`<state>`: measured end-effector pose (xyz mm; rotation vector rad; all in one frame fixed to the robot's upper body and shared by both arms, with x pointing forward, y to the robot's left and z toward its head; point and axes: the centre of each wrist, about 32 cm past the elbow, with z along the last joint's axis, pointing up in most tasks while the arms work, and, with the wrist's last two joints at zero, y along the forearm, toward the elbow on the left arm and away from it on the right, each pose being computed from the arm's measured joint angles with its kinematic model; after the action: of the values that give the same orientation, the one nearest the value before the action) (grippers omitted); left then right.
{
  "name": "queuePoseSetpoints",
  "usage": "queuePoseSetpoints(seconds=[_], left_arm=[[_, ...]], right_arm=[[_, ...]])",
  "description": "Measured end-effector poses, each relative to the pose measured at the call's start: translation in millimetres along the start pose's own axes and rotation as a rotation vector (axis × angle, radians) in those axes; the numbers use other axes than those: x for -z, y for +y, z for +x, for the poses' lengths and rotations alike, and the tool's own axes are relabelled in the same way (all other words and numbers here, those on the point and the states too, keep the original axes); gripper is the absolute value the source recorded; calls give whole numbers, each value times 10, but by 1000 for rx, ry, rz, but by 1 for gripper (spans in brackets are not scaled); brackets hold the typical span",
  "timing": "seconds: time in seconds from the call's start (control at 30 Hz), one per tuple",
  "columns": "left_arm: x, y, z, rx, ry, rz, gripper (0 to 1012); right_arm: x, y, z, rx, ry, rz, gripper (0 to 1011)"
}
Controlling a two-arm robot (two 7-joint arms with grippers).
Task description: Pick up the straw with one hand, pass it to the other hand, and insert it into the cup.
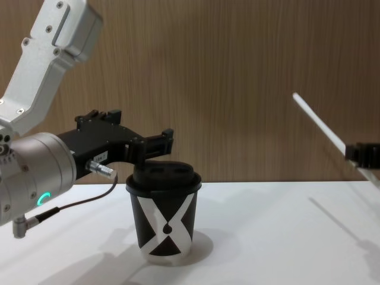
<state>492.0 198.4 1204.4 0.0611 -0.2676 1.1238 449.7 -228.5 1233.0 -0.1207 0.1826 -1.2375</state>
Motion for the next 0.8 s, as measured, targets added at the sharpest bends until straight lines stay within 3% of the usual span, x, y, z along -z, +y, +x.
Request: queuePoseSetpoints(seconds=[0.53, 0.8], left_arm=[[0, 0, 0, 0, 0, 0, 1003], [0, 0, 0, 0, 0, 0, 1003]], right_arm=[[-73, -61, 86, -234, -33, 232, 0], [-85, -39, 114, -361, -52, 316, 0]])
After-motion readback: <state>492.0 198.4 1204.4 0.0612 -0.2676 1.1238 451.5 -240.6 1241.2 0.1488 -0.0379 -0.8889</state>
